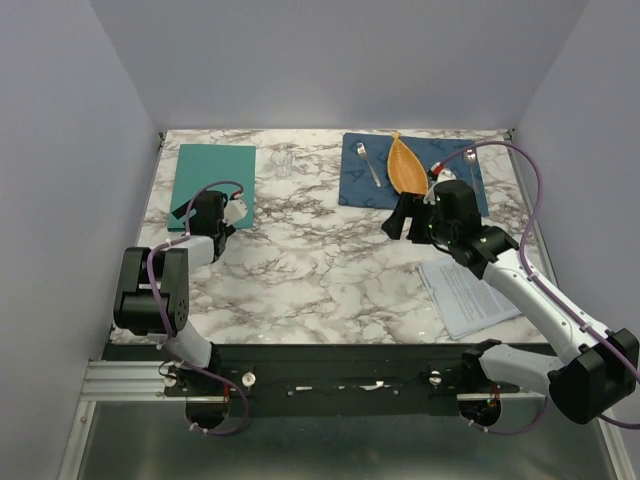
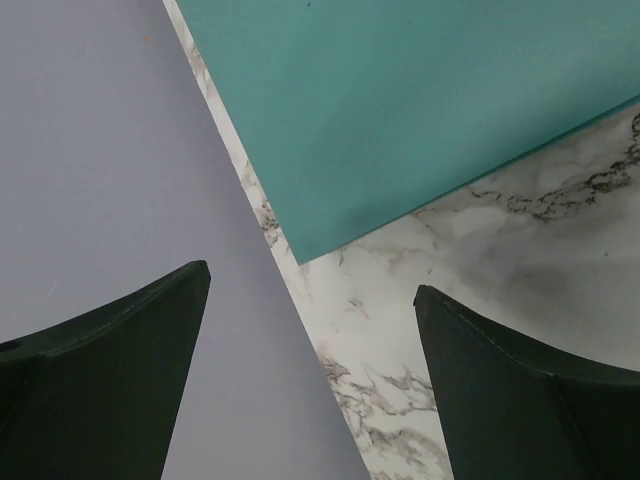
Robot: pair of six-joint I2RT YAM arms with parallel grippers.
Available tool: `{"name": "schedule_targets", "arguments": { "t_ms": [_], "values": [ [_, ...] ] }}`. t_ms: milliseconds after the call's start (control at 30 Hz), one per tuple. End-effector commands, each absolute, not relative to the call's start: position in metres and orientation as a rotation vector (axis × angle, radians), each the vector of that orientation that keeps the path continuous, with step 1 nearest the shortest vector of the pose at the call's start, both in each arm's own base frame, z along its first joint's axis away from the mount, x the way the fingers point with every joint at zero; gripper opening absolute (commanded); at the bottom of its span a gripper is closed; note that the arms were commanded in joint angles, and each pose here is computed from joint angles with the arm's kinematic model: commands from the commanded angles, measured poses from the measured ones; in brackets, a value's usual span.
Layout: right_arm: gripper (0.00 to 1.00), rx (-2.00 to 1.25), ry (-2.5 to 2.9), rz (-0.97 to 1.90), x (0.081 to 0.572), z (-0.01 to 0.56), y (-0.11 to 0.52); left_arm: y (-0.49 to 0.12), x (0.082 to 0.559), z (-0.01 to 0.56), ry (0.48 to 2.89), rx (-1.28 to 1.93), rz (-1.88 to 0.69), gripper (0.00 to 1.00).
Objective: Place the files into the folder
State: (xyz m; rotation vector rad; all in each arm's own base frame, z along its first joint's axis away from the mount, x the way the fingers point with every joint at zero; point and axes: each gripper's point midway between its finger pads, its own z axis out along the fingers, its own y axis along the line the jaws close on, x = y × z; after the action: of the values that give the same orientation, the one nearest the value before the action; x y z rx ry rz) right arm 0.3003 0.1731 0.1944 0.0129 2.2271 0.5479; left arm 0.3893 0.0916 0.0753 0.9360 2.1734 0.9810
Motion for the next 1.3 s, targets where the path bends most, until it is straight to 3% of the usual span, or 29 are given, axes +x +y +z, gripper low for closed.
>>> {"name": "schedule_targets", "arguments": {
  "t_ms": [0,767,1067,1267],
  "values": [
    [0.87,0.041,2.197,0.511,0.309,0.201,0.170,0.099,0.411,0.086,2.099,0.921,1.082,0.99],
    [0.79,0.102,2.217,0.463,0.317,0.194,0.165,0.107,0.421,0.058,2.055,0.989,1.193,0.99],
    [0.68,0.127,2.197,0.479,0.315,0.193,0.165,0.107,0.431,0.073,1.993,0.897,1.209,0.98],
    [0.64,0.144,2.196,0.475,0.313,0.190,0.162,0.106,0.437,0.086,1.969,0.816,1.194,0.91]
  ]
}}
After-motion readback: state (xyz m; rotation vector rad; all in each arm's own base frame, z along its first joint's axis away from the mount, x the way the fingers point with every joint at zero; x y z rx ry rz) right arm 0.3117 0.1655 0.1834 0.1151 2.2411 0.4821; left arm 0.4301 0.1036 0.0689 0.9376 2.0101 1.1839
